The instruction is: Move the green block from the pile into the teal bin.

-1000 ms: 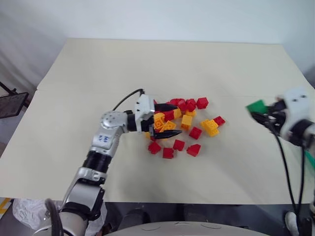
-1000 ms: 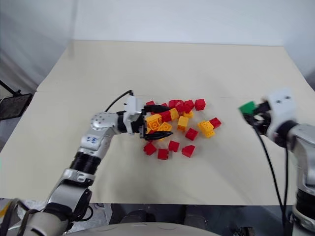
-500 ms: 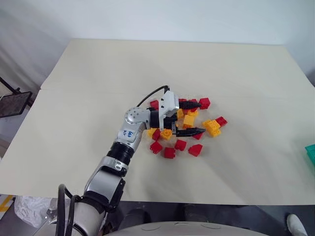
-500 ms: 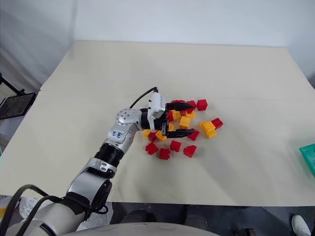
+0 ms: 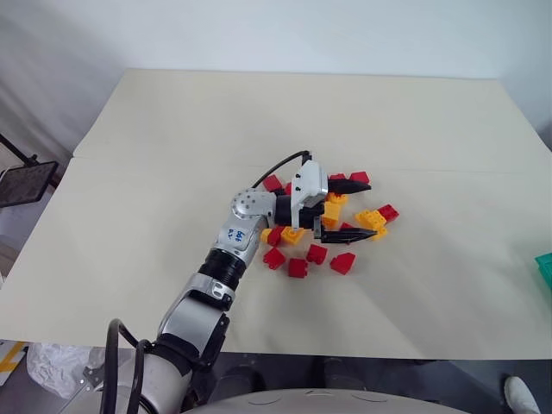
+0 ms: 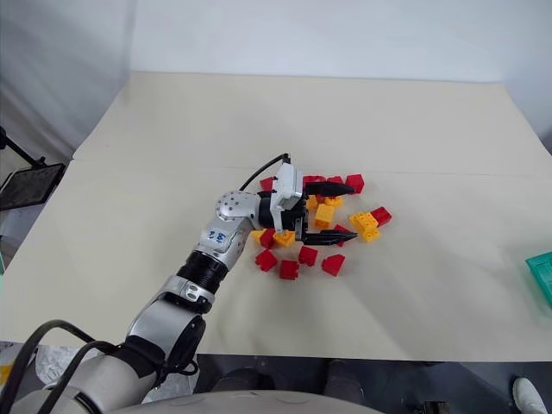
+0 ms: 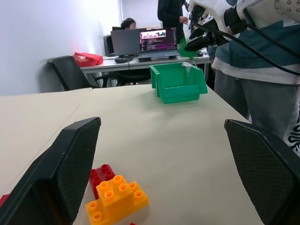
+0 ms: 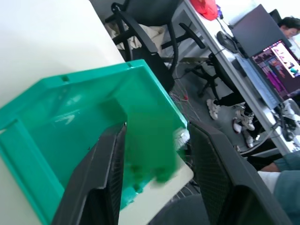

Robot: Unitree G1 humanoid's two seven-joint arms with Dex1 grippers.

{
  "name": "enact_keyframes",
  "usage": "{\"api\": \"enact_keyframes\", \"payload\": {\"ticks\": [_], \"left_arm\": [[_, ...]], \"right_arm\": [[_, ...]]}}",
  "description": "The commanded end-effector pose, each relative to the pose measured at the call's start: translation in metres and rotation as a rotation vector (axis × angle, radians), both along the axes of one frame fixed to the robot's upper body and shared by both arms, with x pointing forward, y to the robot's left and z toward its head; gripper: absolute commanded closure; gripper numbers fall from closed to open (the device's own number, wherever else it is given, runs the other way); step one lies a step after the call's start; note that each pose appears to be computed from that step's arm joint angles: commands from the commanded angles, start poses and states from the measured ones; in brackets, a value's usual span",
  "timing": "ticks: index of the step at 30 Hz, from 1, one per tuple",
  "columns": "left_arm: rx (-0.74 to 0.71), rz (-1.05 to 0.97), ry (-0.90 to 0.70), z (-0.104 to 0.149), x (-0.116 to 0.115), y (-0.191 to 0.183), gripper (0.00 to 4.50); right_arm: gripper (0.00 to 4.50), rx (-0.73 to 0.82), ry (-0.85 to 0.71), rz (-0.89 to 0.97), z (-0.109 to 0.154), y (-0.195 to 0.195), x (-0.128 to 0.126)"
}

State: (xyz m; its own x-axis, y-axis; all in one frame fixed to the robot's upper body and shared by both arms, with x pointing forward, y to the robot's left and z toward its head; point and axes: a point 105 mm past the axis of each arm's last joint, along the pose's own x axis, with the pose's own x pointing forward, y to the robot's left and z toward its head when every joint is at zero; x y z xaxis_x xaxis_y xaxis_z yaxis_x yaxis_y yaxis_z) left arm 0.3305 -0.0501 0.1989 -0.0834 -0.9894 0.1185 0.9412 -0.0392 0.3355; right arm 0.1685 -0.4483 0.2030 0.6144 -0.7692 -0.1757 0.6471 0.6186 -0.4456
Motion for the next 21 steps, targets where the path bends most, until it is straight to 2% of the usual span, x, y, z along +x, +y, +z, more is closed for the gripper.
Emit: {"api": "enact_keyframes", "payload": {"ticks": [1,5,8,11,16,19,21], "left_arm": [[-0.027,-0.024,-0.045,0.014,-0.004,-0.008,0.0],[-0.032,-0.036,-0.051,0.015,-0.005,-0.011,0.0],[-0.036,-0.044,-0.052,0.015,-0.006,-0.012,0.0],[-0.03,-0.041,-0.03,0.013,-0.004,-0.007,0.0],[-0.033,-0.008,0.061,0.012,0.003,0.017,0.0],[0.008,0.025,0.113,0.007,0.006,0.038,0.0],[0.027,0.068,0.128,0.01,0.003,0.069,0.0]], "right_arm": [[2.22,-0.077,-0.044,-0.054,0.023,-0.008,-0.013],[2.22,-0.094,-0.044,-0.047,0.026,-0.007,-0.012],[2.22,-0.132,-0.085,0.07,0.039,0.009,0.002],[1.59,-0.057,-0.126,0.35,0.042,0.048,0.031],[1.59,0.07,-0.155,0.747,0.043,0.115,0.067],[1.59,0.167,-0.118,0.931,0.035,0.149,0.083],[1.59,0.185,-0.081,1.135,0.029,0.183,0.09]]}}
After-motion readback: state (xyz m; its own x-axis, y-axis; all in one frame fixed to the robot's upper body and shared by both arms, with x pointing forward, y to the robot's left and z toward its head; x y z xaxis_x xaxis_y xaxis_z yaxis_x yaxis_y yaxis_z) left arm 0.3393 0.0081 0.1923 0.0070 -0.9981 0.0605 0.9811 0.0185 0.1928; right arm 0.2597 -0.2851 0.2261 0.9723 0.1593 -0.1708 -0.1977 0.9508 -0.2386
